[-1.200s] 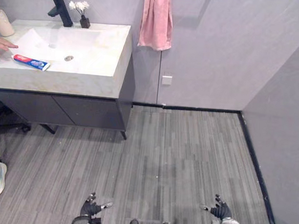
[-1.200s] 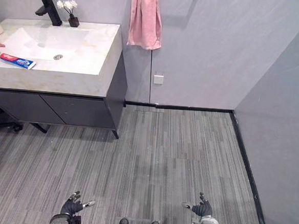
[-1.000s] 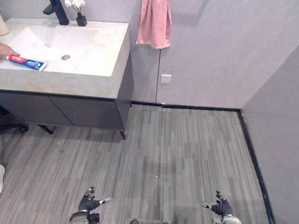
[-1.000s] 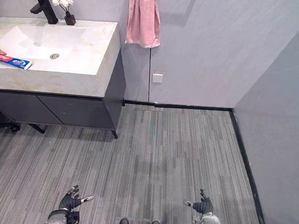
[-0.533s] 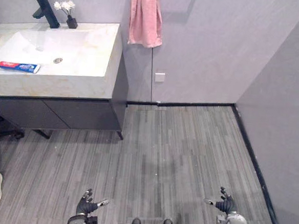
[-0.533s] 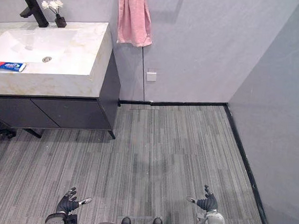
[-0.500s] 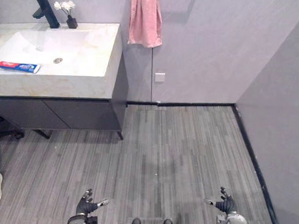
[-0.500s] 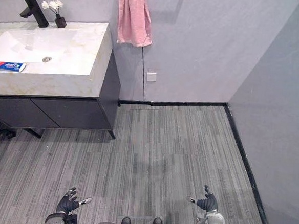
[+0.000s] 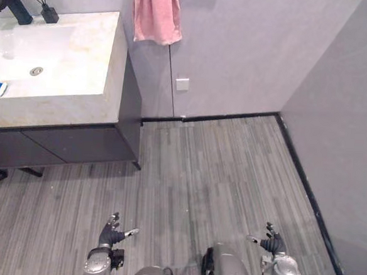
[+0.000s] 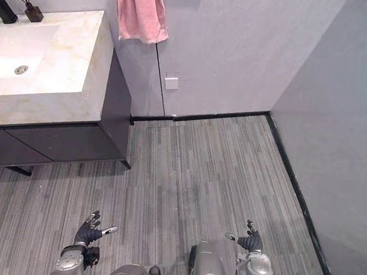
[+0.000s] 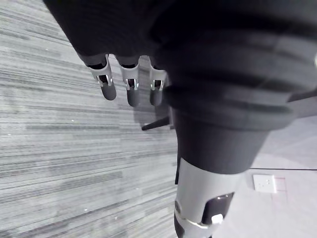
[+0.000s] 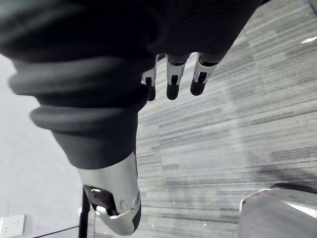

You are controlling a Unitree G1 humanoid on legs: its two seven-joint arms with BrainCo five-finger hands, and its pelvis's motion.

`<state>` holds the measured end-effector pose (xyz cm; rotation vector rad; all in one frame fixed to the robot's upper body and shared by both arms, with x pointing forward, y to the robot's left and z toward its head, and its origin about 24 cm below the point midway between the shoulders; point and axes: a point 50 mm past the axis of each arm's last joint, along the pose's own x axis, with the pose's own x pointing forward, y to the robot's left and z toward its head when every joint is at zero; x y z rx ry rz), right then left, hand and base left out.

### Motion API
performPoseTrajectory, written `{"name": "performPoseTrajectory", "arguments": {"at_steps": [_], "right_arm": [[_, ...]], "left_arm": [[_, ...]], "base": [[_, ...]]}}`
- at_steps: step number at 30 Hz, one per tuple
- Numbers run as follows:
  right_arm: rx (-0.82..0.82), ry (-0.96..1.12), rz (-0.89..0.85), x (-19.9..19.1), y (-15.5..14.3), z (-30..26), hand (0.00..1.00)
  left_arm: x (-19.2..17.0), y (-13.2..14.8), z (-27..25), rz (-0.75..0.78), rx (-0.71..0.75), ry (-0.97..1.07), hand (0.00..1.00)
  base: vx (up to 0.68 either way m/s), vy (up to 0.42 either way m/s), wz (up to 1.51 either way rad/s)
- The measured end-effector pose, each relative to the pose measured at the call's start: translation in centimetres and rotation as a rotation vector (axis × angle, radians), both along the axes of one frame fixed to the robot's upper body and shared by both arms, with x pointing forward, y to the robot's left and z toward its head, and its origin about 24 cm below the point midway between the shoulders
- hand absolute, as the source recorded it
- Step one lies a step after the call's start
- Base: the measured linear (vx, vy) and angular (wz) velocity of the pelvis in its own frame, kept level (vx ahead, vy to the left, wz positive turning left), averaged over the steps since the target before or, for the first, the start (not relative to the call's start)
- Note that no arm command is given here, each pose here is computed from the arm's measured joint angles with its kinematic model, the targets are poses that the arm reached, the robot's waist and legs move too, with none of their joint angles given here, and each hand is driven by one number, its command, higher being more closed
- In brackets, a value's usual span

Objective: Organize washtable

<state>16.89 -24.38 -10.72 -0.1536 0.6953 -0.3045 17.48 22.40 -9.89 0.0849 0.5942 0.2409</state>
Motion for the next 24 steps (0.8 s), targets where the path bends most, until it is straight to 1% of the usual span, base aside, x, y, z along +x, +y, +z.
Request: {"name": "performPoseTrajectory", "arguments": {"at_steps": [1, 3, 5, 8, 11, 15, 17, 18, 20, 24], "right_arm": [[-0.011, 0.006, -0.011, -0.3, -0.4, 0.0, 0.00], [-0.006, -0.032, -0.009, 0.5, -0.3, 0.6, 0.00], [-0.008, -0.052, 0.017, 1.1, 0.1, 0.9, 0.00], [0.018, -0.051, 0.053, 1.2, 1.6, 0.6, 0.00], [0.019, -0.087, 0.053, 1.6, 1.7, 1.0, 0.00], [0.025, -0.100, 0.043, 2.4, 1.7, 1.2, 0.00], [0.028, -0.071, 0.019, 1.8, 1.5, 0.7, 0.00], [0.037, -0.067, 0.018, 1.8, 1.8, 0.6, 0.00], [0.040, -0.052, 0.013, 1.3, 1.9, 0.3, 0.00], [0.061, -0.014, 0.015, 0.1, 2.6, -0.5, 0.00]], "left_arm": [[0.2, -0.3, 0.0, 0.002, -0.008, -0.004, 0.00], [0.3, -0.4, 0.1, 0.007, -0.008, -0.010, 0.00], [0.2, -0.6, -0.1, 0.015, -0.017, -0.008, 0.00], [-0.9, -1.0, -0.5, 0.025, -0.033, 0.015, 0.00], [-1.0, -1.5, -0.5, 0.025, -0.050, 0.007, 0.00], [-1.2, -1.5, -0.6, 0.047, -0.066, 0.009, 0.00], [-1.7, -1.2, -0.8, 0.055, -0.062, 0.024, 0.00], [-1.6, -1.0, -0.8, 0.057, -0.057, 0.022, 0.00], [-1.2, -1.6, -0.8, 0.050, -0.071, 0.016, 0.00], [-1.9, -1.4, -1.3, 0.054, -0.065, 0.054, 0.00]], "base": [[0.62, -0.253, 0.56], [0.62, -0.293, 0.31], [0.54, -0.270, 0.13], [0.46, -0.186, -0.16], [0.51, -0.085, -0.24], [0.43, 0.079, -0.31], [0.49, 0.187, -0.42], [0.50, 0.188, -0.13], [0.57, 0.196, 0.03], [0.47, 0.149, 0.07]]}}
